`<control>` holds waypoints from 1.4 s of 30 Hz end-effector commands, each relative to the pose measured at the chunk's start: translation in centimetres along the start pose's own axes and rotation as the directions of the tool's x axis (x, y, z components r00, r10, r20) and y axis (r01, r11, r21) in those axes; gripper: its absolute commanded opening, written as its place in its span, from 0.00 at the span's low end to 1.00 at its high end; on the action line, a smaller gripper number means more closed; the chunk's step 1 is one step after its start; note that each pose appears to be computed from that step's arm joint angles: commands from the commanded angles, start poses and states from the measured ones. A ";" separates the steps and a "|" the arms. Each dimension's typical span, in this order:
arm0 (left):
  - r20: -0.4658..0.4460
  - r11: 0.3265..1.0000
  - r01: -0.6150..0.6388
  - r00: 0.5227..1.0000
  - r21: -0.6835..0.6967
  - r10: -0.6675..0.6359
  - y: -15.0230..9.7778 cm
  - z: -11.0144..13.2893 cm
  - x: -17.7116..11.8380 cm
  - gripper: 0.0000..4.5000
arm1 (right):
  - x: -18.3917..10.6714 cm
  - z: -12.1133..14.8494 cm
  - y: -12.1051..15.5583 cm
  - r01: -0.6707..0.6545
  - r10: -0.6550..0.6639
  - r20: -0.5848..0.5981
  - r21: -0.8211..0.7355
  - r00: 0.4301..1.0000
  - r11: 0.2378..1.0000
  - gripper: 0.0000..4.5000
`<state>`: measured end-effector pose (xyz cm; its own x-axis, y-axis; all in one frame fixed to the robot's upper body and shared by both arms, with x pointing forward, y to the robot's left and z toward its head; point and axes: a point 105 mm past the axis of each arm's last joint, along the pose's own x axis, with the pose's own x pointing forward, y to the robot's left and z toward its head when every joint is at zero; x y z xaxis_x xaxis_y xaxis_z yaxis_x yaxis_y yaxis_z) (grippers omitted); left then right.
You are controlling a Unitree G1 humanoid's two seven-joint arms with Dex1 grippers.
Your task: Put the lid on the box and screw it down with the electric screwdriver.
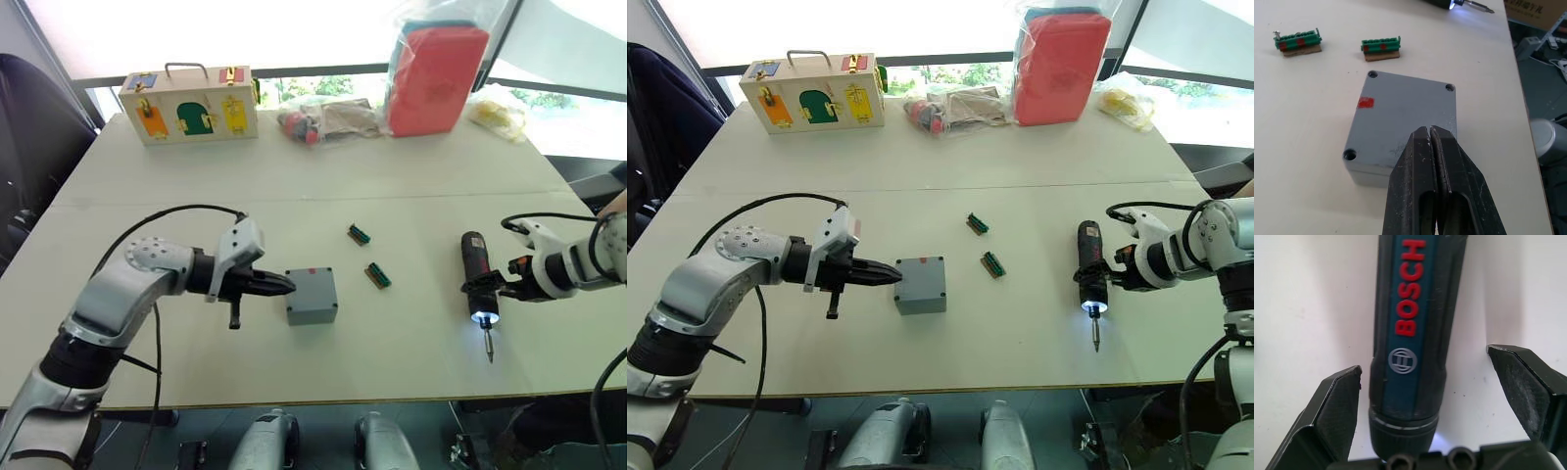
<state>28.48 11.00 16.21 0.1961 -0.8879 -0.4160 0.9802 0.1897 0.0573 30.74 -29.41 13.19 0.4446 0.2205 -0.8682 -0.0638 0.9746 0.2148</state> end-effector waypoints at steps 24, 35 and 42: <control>-0.006 0.983 -0.159 0.987 -0.096 0.159 2.0 -3.8 1.0 0.00 | 1.9 -5.1 19.7 -0.260 0.631 0.073 -0.870 0.772 0.418 0.98; 0.042 0.996 -0.089 0.995 -0.022 0.090 2.9 -2.1 3.9 0.00 | 2.1 -7.4 23.4 -0.435 0.749 -0.015 -0.822 0.662 0.368 0.98; 0.004 0.990 -0.134 0.991 0.036 0.134 5.4 -2.3 3.5 0.00 | 1.1 -7.2 22.4 -0.376 0.710 0.016 -0.840 0.704 0.392 0.98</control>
<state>34.00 9.19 12.28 0.3092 -0.8636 -0.3981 0.9505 0.2939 0.1006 23.28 -6.41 12.24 0.2407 0.8467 -0.4746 -0.9415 0.3225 0.0978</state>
